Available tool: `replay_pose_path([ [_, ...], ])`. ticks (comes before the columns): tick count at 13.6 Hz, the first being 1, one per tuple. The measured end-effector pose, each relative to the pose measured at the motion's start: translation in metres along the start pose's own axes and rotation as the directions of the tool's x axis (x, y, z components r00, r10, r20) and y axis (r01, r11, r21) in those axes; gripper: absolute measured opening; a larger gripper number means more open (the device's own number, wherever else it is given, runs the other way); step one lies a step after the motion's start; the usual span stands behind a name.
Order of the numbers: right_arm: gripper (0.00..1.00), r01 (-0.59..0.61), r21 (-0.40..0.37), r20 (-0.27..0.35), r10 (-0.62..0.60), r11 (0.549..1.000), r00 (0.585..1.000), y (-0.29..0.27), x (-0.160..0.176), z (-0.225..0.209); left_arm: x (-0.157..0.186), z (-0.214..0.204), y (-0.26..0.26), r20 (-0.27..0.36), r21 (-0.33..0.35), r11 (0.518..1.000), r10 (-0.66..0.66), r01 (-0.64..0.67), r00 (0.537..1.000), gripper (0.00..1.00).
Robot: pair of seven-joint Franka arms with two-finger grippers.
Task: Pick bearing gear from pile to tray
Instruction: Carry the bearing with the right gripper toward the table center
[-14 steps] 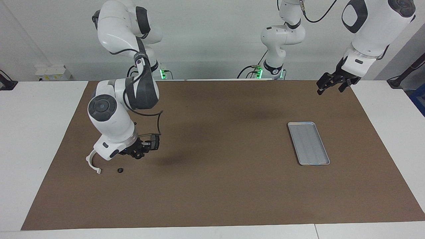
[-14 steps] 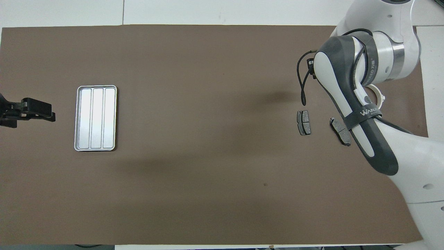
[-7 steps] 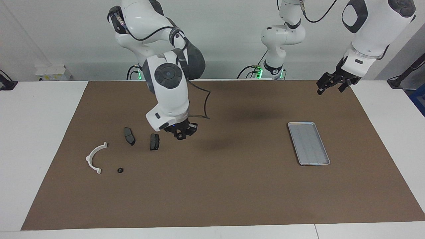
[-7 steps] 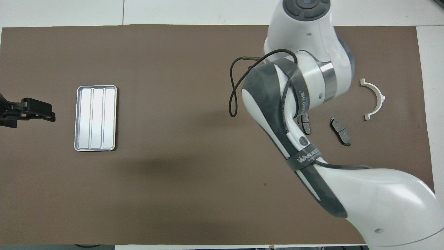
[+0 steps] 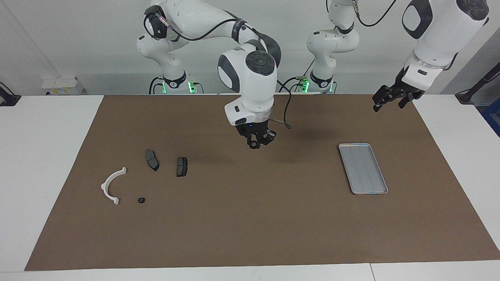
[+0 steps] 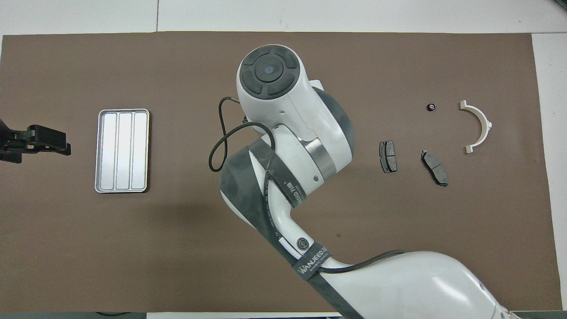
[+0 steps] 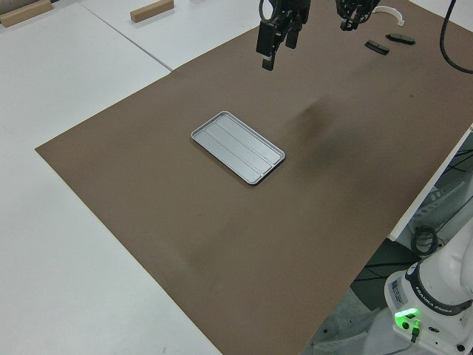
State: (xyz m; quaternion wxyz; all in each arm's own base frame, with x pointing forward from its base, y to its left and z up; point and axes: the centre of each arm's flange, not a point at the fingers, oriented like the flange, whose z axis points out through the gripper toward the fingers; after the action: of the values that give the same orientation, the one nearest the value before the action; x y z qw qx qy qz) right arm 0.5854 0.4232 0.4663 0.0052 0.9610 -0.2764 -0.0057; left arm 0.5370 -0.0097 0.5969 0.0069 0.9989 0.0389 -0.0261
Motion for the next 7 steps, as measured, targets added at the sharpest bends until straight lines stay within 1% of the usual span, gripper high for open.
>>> replay_pose_path([
  [3, 0.35, -0.085, -0.002, 0.000, 0.085, 0.996, 0.996, -0.028, -0.030, 0.045, 0.000, 0.000, 0.000, 0.000, 0.000, 1.000, 0.000, 0.000, 1.000, 1.00],
  [7, 0.35, -0.121, -0.012, 0.006, 0.121, 0.993, 0.993, -0.047, -0.046, 0.095, 0.000, 0.000, 0.000, 0.000, 0.000, 1.000, 0.000, 0.000, 1.000, 1.00],
])
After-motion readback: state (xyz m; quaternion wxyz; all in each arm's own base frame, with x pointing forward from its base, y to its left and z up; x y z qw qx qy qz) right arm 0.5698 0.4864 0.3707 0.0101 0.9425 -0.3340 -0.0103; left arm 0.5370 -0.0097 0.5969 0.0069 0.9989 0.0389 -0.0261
